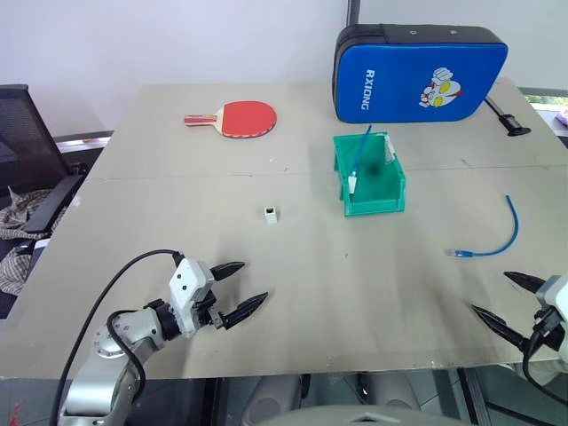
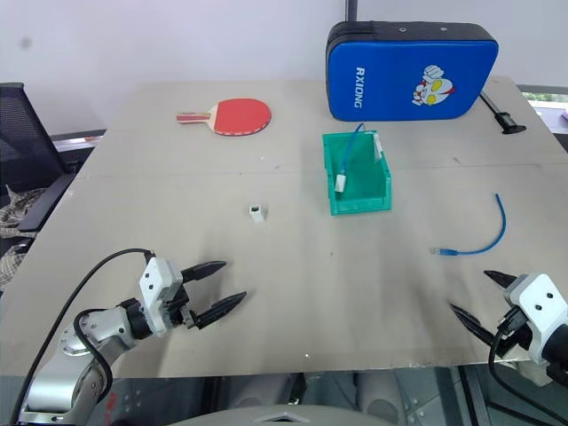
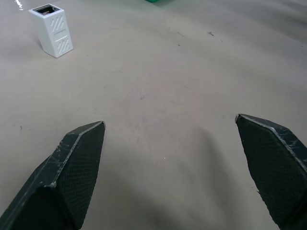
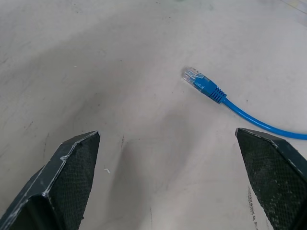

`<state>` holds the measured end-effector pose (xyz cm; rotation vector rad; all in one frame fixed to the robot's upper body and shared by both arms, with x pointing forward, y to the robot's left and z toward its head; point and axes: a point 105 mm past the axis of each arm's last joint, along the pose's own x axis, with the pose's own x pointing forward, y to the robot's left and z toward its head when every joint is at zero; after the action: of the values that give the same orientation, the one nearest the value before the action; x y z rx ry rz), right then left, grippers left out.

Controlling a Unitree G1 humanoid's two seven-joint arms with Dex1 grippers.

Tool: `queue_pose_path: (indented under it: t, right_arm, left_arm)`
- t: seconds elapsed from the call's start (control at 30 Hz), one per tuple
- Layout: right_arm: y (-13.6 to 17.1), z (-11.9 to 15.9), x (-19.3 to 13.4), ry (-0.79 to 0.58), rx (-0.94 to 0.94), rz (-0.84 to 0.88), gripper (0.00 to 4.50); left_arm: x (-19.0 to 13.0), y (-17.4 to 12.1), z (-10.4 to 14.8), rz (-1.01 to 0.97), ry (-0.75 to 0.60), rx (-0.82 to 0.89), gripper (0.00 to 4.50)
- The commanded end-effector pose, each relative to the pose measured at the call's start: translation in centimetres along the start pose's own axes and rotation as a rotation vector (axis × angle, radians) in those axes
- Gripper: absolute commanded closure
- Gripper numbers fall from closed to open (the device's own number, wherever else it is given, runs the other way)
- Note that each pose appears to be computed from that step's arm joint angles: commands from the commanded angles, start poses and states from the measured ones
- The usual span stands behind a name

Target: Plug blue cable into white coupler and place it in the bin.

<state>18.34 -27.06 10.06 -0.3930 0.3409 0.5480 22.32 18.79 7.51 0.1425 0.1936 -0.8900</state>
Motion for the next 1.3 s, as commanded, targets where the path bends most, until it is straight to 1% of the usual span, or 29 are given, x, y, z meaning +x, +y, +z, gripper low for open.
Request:
queue_pose_path:
  t: [0.03, 0.13, 0.2, 0.3, 0.4, 0.5, 0.57, 0.6, 0.77, 0.83, 0.93, 0.97, 1.03, 1.3]
  right_arm:
    - [-0.8, 1.5, -0.4, -0.042, -0.028, -0.034, 0.0]
    - [-1.3, 3.1, 0.5, -0.052, -0.029, -0.057, 0.0]
    - [-1.6, 3.7, 1.0, -0.028, -0.041, -0.032, 0.0]
    - [-1.7, 4.5, 1.8, 0.023, -0.061, 0.073, 0.0]
    - [-2.5, 4.2, 2.8, 0.139, -0.155, 0.17, 0.0]
    - [-3.1, 4.4, 3.6, 0.188, -0.196, 0.241, 0.9]
    - [-3.5, 4.6, 4.3, 0.205, -0.231, 0.273, 1.91]
    - [-3.8, 4.5, 4.9, 0.221, -0.259, 0.289, 2.22]
    - [-4.7, 4.0, 6.3, 0.272, -0.313, 0.343, 2.22]
    - [-5.0, 3.3, 6.9, 0.312, -0.329, 0.375, 2.22]
    - [-5.3, 2.4, 7.6, 0.361, -0.341, 0.432, 3.05]
    - [-5.4, 2.5, 7.9, 0.357, -0.346, 0.437, 3.57]
    - [-5.5, 2.7, 8.2, 0.347, -0.349, 0.442, 4.48]
    - [-5.0, 3.3, 8.9, 0.304, -0.362, 0.441, 4.48]
  left_arm:
    - [0.1, 0.4, 1.3, 0.012, -0.052, -0.012, 0.04]
    - [1.3, 0.6, 3.6, 0.021, -0.158, -0.122, 0.04]
    - [1.7, 0.1, 4.4, -0.02, -0.171, -0.154, 0.04]
    - [2.1, -1.1, 5.2, -0.125, -0.155, -0.09, 0.04]
    - [2.0, -2.9, 4.7, -0.265, -0.093, 0.071, 0.04]
    - [1.9, -3.4, 4.7, -0.315, -0.094, 0.109, 0.0]
    - [1.9, -3.6, 4.6, -0.343, -0.088, 0.131, 0.0]
    - [1.9, -3.8, 4.6, -0.36, -0.085, 0.144, 0.0]
    - [2.3, -3.9, 5.3, -0.378, -0.102, 0.162, 0.0]
    - [2.5, -4.1, 5.6, -0.382, -0.108, 0.17, 0.0]
    - [2.4, -4.4, 5.7, -0.383, -0.112, 0.174, 0.0]
    - [2.3, -4.5, 5.7, -0.383, -0.112, 0.174, 0.0]
    - [2.1, -4.6, 5.7, -0.384, -0.116, 0.171, 0.0]
    - [1.7, -5.1, 5.7, -0.387, -0.122, 0.175, 0.0]
